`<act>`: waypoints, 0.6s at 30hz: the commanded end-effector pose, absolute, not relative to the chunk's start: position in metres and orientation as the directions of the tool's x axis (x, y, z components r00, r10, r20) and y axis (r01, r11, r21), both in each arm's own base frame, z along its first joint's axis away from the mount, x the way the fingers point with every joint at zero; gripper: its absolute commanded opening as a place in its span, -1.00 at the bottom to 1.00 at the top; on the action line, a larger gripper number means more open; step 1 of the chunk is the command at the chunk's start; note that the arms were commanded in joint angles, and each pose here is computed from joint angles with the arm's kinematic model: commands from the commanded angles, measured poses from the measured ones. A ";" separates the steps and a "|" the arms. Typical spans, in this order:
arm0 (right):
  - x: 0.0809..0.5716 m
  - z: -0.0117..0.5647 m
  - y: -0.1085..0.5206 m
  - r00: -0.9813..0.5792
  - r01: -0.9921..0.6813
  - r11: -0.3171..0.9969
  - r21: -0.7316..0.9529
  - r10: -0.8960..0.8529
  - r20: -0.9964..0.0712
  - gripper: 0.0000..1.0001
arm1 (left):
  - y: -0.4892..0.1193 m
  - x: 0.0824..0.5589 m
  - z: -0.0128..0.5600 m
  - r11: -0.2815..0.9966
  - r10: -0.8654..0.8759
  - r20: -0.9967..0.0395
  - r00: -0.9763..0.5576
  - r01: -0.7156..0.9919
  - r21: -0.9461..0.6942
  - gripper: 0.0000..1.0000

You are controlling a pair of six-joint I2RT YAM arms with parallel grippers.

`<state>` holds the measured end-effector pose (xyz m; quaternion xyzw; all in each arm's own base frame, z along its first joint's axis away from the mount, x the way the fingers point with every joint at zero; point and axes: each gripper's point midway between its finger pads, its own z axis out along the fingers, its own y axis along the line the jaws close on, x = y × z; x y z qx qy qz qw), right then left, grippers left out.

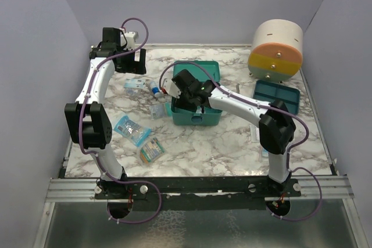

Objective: Organize the medicine kit

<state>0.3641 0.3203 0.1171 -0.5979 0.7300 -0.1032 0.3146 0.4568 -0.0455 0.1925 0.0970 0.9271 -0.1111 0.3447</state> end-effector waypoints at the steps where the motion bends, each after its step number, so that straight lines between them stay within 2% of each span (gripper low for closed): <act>1: 0.379 0.217 0.333 -0.087 -0.666 0.474 -0.576 -0.816 -0.571 0.56 | -0.058 0.457 0.191 0.935 0.064 -0.658 -0.750 0.275 -0.222 0.98; 5: 0.395 0.295 0.324 -0.075 -0.512 0.645 -0.568 -0.692 -0.718 0.89 | -0.068 0.455 0.181 0.929 0.019 -0.622 -0.783 0.243 -0.279 0.98; 7: 0.402 0.332 0.316 -0.054 -0.426 0.709 -0.562 -0.640 -0.766 0.99 | -0.074 0.453 0.174 0.927 -0.002 -0.600 -0.800 0.224 -0.301 0.98; 13: 0.412 0.402 0.285 -0.030 -0.254 0.821 -0.511 -0.535 -0.844 1.00 | -0.092 0.438 0.137 0.927 -0.094 -0.464 -0.881 0.093 -0.364 0.93; 18: 0.404 0.431 0.261 -0.028 -0.175 0.878 -0.446 -0.457 -0.889 1.00 | -0.111 0.433 0.108 0.919 -0.170 -0.358 -0.918 -0.016 -0.395 0.82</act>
